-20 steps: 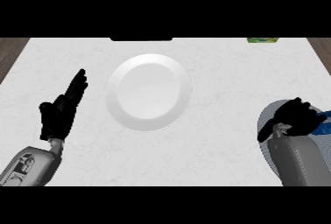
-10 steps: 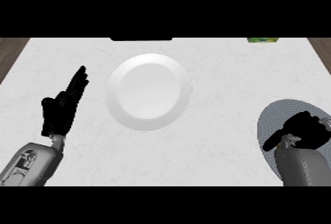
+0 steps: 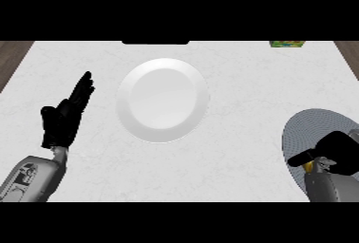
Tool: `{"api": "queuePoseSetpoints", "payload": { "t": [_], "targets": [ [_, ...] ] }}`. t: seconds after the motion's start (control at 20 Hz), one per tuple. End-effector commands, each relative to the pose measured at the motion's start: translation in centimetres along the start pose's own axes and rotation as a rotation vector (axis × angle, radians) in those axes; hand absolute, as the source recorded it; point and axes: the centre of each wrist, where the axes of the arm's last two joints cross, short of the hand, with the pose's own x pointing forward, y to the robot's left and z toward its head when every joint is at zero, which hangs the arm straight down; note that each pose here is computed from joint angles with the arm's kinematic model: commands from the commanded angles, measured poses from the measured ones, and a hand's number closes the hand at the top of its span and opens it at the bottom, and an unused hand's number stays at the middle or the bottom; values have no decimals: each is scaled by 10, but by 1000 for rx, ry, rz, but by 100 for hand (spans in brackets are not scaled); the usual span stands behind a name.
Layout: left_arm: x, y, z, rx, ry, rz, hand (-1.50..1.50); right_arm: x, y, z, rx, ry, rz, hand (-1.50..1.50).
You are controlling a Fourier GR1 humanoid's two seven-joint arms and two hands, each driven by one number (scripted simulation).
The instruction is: Pick the squash from the placemat and place it in the plate
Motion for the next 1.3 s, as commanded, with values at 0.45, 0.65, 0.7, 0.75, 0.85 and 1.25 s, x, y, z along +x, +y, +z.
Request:
{"api": "queuePoseSetpoints", "payload": {
  "t": [0.45,0.65,0.7,0.75,0.85,1.25],
  "targets": [
    [1,0,-7,0,-13,-18,0,20,-17,23,-67,-439,-39,150],
    [2,-14,0,-37,-15,8,0,34,-30,47,-25,-934,-118,150],
    [1,0,-1,-25,-15,-4,0,30,-43,45,-74,-994,-163,150],
    [1,-9,-2,-28,-12,-1,0,32,-46,42,-126,-1044,-205,150],
    [-1,-2,-2,7,-15,-16,0,16,-68,41,-236,-1136,-319,150],
    [10,2,-9,-9,-20,-15,0,35,-105,69,-336,-1431,-581,150]
  ]
}}
